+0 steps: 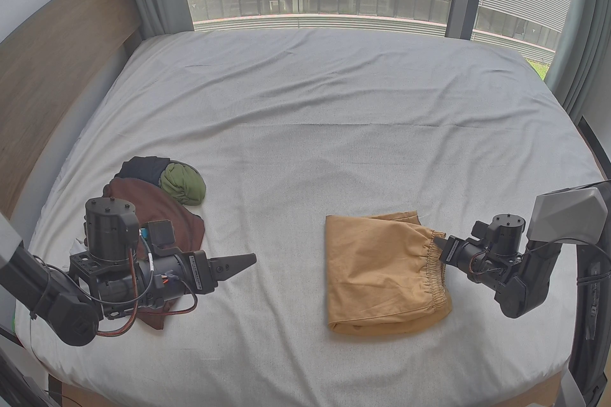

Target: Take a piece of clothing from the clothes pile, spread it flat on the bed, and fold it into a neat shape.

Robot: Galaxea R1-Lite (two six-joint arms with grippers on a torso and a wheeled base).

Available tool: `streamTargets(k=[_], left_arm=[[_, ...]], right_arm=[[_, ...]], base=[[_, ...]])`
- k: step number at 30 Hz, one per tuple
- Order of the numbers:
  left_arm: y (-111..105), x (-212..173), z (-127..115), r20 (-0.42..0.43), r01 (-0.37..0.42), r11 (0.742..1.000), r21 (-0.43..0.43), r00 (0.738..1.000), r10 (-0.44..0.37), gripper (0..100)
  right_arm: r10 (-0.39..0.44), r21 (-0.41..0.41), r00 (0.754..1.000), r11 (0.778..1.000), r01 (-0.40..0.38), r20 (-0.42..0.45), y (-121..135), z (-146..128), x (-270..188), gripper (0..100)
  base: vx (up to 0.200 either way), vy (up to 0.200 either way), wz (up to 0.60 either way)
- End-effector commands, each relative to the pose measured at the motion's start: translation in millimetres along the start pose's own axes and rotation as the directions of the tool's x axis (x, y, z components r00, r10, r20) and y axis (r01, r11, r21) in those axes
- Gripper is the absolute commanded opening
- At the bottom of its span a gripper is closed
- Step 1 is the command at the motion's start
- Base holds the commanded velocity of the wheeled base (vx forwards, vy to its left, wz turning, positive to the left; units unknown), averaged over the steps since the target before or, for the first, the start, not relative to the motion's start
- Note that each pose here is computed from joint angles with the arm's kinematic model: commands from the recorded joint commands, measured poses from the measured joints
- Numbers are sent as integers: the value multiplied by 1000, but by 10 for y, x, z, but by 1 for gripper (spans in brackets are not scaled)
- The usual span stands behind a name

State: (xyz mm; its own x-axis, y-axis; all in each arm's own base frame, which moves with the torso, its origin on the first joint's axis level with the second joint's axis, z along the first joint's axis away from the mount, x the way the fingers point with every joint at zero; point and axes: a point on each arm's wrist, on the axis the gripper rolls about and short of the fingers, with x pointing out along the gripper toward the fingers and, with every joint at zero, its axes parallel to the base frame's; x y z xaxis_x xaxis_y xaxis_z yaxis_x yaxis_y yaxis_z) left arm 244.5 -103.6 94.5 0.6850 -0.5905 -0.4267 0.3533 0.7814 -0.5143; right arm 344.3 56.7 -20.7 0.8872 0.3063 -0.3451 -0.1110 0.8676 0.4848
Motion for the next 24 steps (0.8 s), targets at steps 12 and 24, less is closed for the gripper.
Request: streamTargets(k=[12, 24], left_arm=[[24, 33, -36, -18, -8, 1000, -7, 1000, 7, 100], [28, 31, -56, -25, -10, 1000, -5, 1000, 10, 100]], right_arm=[[-13, -4, 1000, 1000, 13, -20, -42, -62, 8, 100], [-68, -52, 986, 997, 61, -154, 22, -132, -440, 100]], base=[[0, 0, 0], [0, 0, 0]])
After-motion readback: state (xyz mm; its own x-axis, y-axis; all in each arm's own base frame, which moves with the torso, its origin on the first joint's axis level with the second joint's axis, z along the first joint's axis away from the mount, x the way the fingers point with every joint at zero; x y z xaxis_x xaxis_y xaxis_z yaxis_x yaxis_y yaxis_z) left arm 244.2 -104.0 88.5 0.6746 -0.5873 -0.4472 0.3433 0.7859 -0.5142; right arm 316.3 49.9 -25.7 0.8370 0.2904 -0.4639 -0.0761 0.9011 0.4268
